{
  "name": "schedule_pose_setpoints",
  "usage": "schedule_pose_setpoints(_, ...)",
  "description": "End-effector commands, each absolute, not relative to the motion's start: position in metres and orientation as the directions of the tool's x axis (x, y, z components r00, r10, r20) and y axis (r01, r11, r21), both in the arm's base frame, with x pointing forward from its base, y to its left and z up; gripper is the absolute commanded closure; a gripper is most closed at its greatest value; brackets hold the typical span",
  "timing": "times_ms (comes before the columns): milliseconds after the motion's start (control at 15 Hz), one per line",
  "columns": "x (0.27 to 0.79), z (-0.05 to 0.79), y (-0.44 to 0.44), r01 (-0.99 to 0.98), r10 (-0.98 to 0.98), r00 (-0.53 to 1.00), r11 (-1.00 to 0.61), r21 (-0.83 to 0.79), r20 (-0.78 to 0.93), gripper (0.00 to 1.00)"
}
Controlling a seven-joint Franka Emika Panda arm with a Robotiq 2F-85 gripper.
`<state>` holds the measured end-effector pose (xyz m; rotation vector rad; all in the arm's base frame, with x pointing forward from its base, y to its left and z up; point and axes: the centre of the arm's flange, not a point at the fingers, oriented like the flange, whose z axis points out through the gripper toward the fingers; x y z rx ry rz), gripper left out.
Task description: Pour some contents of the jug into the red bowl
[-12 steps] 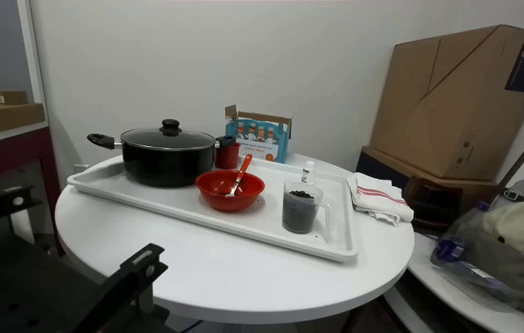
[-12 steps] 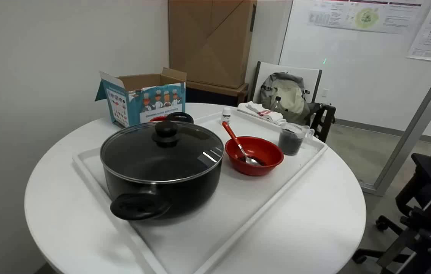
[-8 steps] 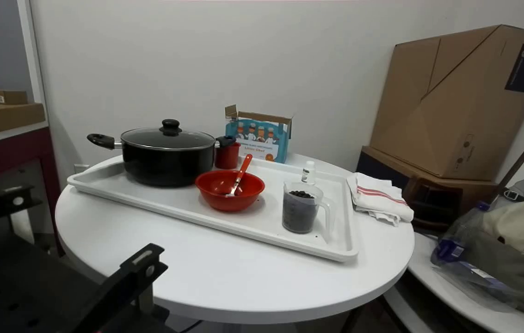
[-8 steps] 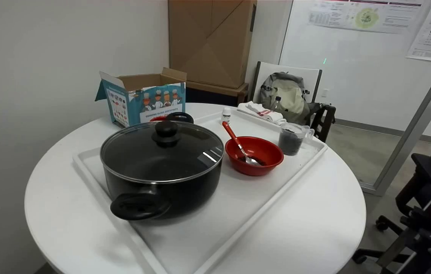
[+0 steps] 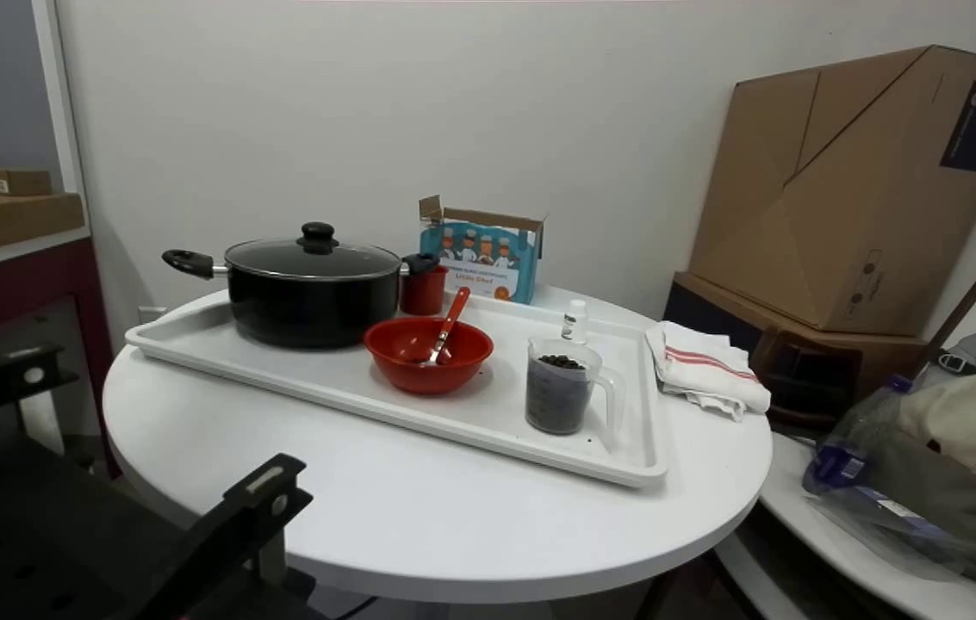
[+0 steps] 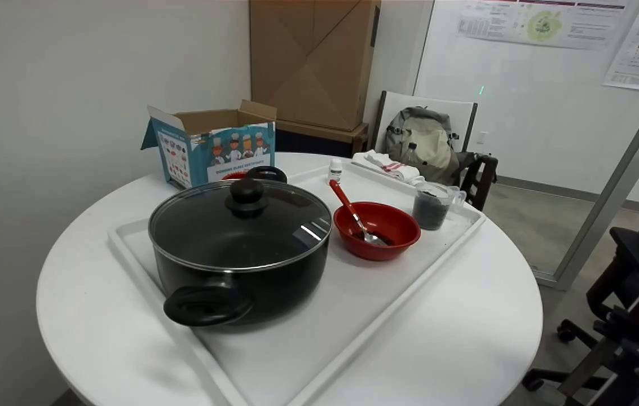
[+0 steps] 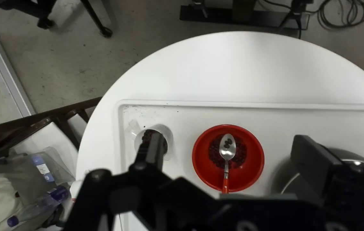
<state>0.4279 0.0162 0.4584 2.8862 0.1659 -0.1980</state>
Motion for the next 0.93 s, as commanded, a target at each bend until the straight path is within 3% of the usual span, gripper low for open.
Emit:
schedule_pose_setpoints(0,0.467,0.464,-0.025,0.298,0.225,0.935,-0.919,0.259,-0.275,0.0)
schedule_pose_setpoints(533,0.529,0.432,-0.12,0.607,0.426,0.749,-0.748,0.268,-0.508,0.0)
schedule_pose_setpoints(867,0.539,0.395,-0.154,0.76,0.594,0.597,-0.634,0.143,-0.539,0.0)
